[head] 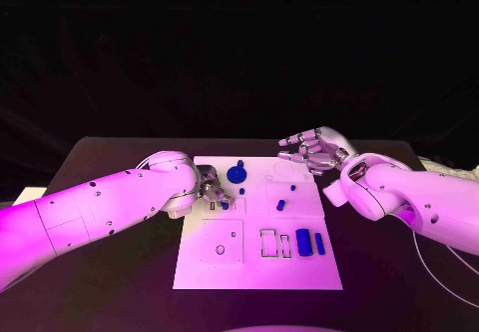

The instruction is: Assemble the parts on the task board

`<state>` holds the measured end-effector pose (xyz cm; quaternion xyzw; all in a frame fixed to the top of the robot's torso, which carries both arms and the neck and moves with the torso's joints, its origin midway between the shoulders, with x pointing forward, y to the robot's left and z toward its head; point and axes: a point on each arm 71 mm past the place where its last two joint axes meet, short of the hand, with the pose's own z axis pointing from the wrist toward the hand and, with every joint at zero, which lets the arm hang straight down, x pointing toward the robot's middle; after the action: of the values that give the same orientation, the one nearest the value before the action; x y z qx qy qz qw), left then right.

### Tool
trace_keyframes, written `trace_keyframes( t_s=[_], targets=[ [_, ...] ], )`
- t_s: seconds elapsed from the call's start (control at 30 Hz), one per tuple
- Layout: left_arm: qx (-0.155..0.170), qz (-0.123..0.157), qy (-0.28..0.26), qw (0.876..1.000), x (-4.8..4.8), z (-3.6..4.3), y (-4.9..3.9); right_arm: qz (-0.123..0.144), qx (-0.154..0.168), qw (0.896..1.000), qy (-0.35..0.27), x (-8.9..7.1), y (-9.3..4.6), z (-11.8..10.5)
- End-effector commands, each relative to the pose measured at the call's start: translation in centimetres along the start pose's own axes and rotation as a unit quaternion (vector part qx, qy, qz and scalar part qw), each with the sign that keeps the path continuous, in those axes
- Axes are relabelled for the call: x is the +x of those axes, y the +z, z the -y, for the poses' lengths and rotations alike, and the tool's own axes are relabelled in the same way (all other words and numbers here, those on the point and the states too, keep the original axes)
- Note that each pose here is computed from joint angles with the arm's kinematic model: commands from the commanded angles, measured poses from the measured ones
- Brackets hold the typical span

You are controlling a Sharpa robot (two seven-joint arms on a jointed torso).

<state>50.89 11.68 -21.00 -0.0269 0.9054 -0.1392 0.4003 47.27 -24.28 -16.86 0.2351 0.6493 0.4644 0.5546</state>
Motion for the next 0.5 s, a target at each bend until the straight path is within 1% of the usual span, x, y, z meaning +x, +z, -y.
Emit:
trace_keyframes(
  t_s=[0.03, 0.33, 0.5],
  targets=[
    [-0.006, -0.016, 0.009, 1.0, 0.71, -0.2, 0.2, -0.008, -0.004, 1.0, 0.003, 0.17, 0.01, -0.06],
    [-0.007, -0.012, 0.006, 1.0, 0.6, -0.47, 0.05, -0.008, -0.004, 1.0, 0.004, 0.12, 0.07, 0.03],
    [-0.006, -0.006, 0.001, 1.0, 0.33, -0.71, -0.32, -0.007, -0.004, 1.0, 0.004, 0.08, 0.12, 0.11]
  ],
)
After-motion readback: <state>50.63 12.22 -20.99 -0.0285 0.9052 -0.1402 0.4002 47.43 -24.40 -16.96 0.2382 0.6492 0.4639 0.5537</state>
